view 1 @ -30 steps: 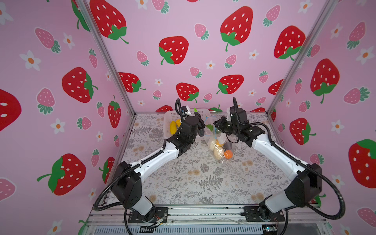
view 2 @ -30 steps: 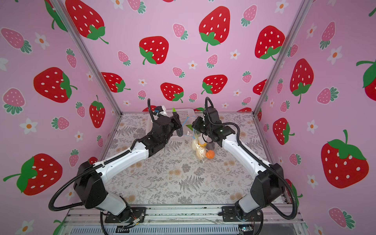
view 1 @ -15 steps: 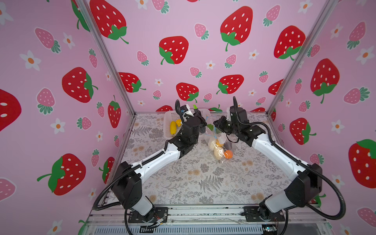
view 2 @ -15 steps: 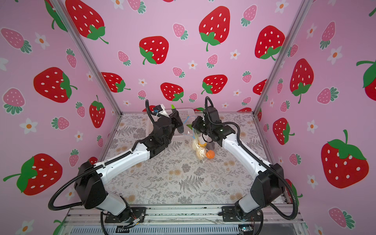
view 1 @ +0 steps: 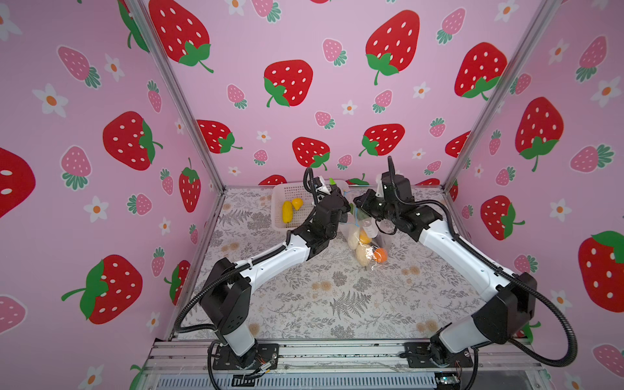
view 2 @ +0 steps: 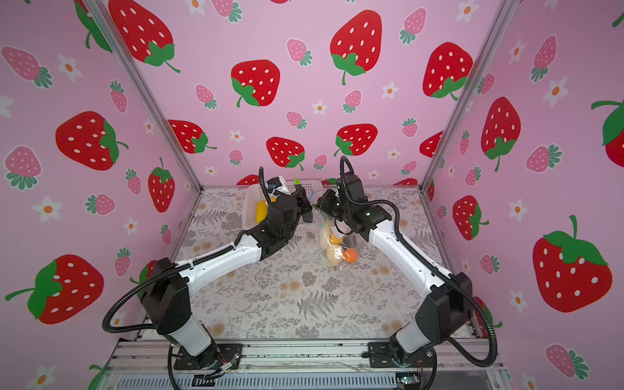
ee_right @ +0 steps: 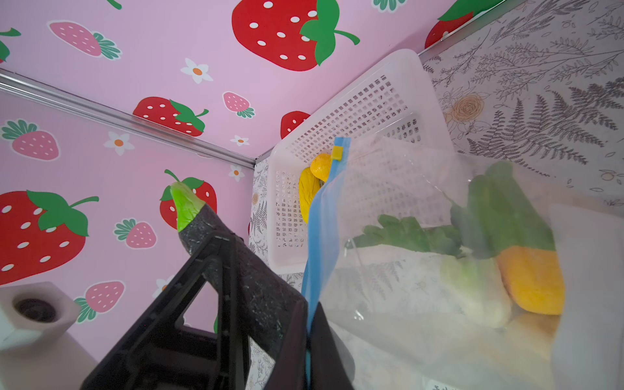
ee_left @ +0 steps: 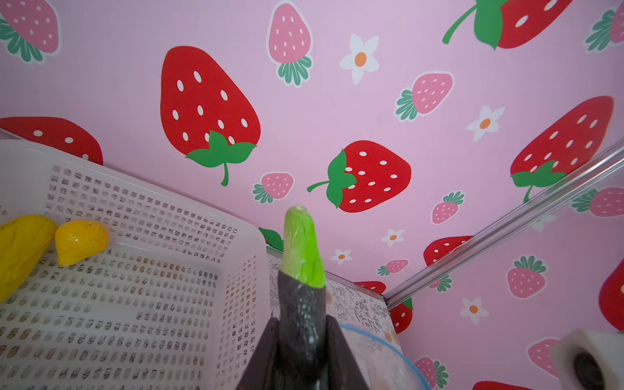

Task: Place the food in the zip-top bag and seal the zipper
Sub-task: 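Lift the eggplant and carry it toward the bag with the left gripper, then lower the eggplant into the bag and open the left gripper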

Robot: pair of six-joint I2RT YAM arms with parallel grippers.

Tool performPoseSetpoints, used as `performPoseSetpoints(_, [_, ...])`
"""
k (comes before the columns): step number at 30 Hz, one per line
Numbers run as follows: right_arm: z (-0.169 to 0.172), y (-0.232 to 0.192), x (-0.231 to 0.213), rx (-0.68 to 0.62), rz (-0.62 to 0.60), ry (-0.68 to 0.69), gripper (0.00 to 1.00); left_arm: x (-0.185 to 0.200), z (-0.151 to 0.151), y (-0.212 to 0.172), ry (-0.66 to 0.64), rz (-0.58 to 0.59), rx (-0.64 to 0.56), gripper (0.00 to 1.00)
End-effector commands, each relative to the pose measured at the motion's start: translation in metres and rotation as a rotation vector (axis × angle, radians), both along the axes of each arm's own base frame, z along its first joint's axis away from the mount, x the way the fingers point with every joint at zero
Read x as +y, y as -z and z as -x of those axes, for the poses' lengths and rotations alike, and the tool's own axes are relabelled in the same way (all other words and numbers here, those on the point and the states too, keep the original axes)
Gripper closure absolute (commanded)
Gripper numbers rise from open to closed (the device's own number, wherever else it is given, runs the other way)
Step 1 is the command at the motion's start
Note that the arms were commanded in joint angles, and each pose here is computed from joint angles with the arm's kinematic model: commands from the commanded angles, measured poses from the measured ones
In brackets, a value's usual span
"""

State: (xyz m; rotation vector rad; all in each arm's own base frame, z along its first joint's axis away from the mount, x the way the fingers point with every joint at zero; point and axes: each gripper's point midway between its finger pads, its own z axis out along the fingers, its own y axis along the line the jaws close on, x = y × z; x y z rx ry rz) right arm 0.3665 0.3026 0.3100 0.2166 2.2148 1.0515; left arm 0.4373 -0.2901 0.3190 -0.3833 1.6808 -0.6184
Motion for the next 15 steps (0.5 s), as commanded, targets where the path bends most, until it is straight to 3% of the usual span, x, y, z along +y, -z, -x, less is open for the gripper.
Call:
performPoseSetpoints(1, [0.0,-0.027,0.002,-0.044,-0.043,0.004,0.93,0.002,-0.001,-0.034,-0.033,0.074,-0.065,1.0])
performPoseSetpoints(15, [-0.001,-0.03,0.003,-0.05,-0.045,0.008,0.93,0.0,0.003,-0.012,-0.048,0.042,-0.034,0.98])
